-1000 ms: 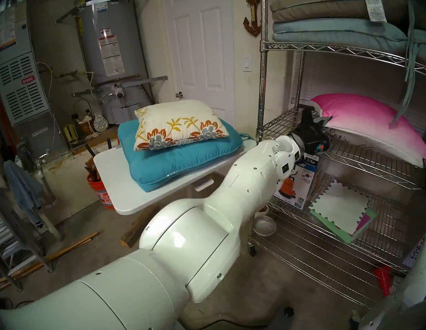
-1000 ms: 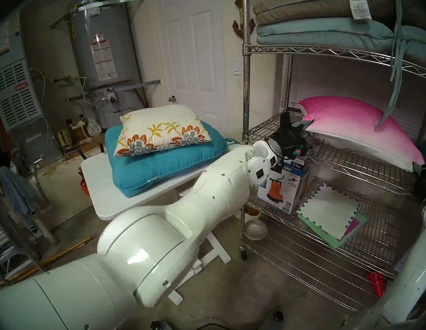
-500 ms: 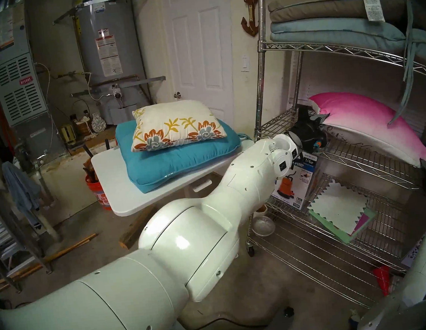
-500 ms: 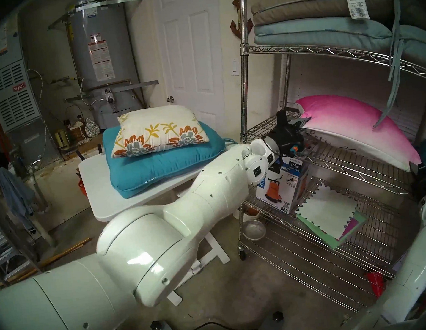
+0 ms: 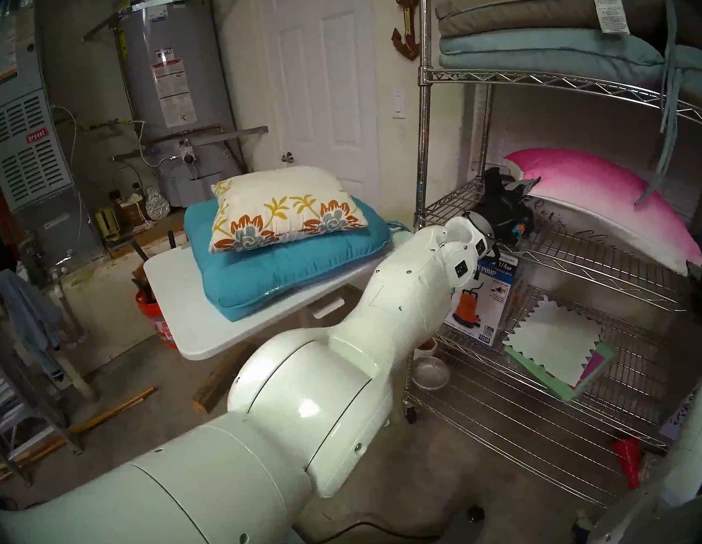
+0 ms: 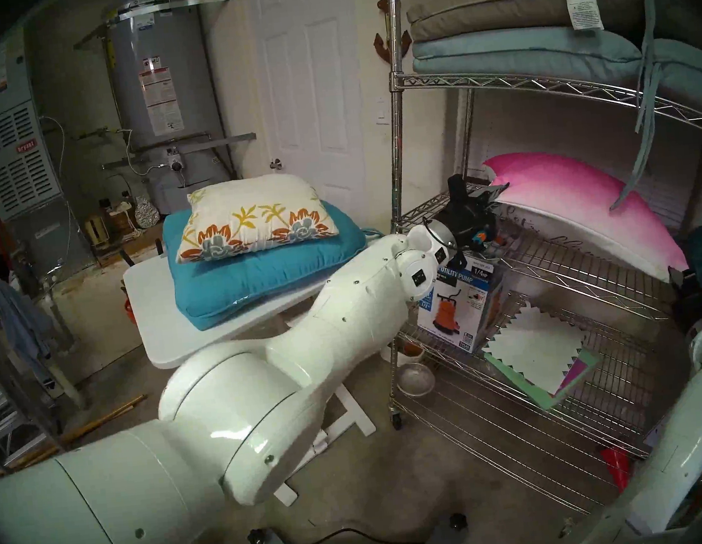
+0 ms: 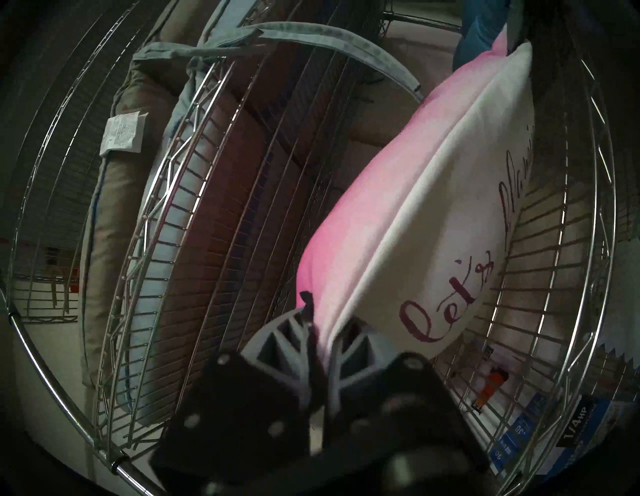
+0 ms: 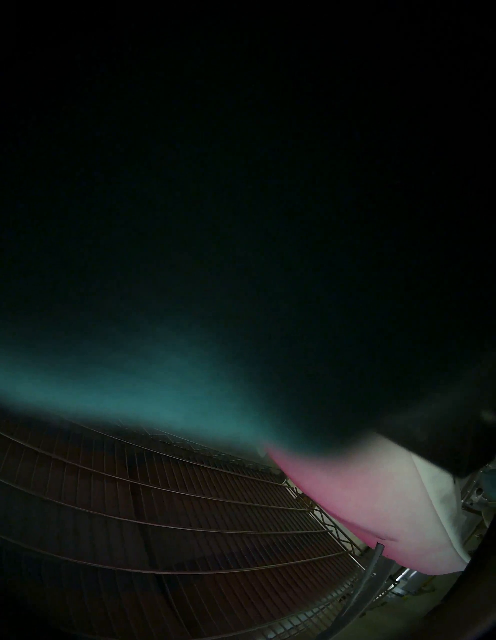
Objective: Put cushion on the shelf
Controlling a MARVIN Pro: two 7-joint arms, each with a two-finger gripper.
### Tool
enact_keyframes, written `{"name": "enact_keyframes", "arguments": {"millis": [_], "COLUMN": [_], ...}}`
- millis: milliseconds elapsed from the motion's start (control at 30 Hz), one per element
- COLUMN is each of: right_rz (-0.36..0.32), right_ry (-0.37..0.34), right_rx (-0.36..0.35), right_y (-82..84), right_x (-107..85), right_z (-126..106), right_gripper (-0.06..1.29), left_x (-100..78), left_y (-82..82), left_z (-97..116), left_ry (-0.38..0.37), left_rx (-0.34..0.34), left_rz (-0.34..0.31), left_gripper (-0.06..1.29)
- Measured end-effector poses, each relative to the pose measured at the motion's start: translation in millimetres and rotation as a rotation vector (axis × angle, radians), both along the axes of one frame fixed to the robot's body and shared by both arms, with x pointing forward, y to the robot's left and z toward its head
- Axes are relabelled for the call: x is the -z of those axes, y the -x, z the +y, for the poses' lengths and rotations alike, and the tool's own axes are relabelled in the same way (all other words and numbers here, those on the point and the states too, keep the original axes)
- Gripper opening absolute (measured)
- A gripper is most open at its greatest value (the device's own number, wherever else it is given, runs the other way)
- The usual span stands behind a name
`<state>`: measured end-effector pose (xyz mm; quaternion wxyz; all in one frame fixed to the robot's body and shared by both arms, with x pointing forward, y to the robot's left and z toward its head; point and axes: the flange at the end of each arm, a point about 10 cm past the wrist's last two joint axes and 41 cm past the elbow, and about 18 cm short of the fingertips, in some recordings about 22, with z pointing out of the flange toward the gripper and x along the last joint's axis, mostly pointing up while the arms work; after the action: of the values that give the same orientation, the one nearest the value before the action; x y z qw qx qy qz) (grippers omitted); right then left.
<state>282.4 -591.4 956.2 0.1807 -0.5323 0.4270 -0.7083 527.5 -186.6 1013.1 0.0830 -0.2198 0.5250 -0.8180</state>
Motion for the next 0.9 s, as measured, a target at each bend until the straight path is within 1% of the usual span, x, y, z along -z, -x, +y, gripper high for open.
{"name": "enact_keyframes", "arguments": {"millis": [200, 267, 333, 400, 433, 500, 633, 833, 900], "right_rz": [0.001, -0.008, -0.029, -0.058, -0.086, -0.097, -0.123, -0.152, -0.156], "right_ry": [0.006, 0.016, 0.040, 0.074, 0.110, 0.125, 0.171, 0.248, 0.264], "right_rx": [-0.026, -0.032, -0.033, -0.034, -0.034, -0.034, -0.033, -0.028, -0.027], "right_y": [1.3, 4.3, 7.9, 13.1, 19.5, 22.8, 34.5, 57.1, 61.8], "right_x": [0.3, -3.3, -13.2, -27.3, -41.5, -47.5, -62.8, -85.2, -89.6], "right_z": [4, 6, 6, 6, 7, 8, 11, 17, 18], "right_gripper": [-0.03, -0.03, -0.03, -0.03, -0.03, -0.03, -0.03, -0.03, -0.03], "left_x": [-6.6, -9.0, -11.2, -14.3, -17.9, -19.6, -25.1, -32.5, -32.8], "left_y": [3.2, 4.4, 5.3, 5.9, 6.8, 7.3, 10.3, 18.3, 20.5], "left_z": [2, 2, 3, 4, 6, 7, 8, 10, 10], "left_ry": [0.058, 0.077, 0.093, 0.115, 0.140, 0.151, 0.188, 0.256, 0.273], "left_rx": [0.036, 0.048, 0.057, 0.066, 0.078, 0.083, 0.107, 0.157, 0.169], "left_rz": [0.000, -0.001, -0.003, -0.006, -0.011, -0.013, -0.023, -0.038, -0.038], "left_gripper": [0.05, 0.05, 0.05, 0.05, 0.05, 0.05, 0.05, 0.05, 0.05]}}
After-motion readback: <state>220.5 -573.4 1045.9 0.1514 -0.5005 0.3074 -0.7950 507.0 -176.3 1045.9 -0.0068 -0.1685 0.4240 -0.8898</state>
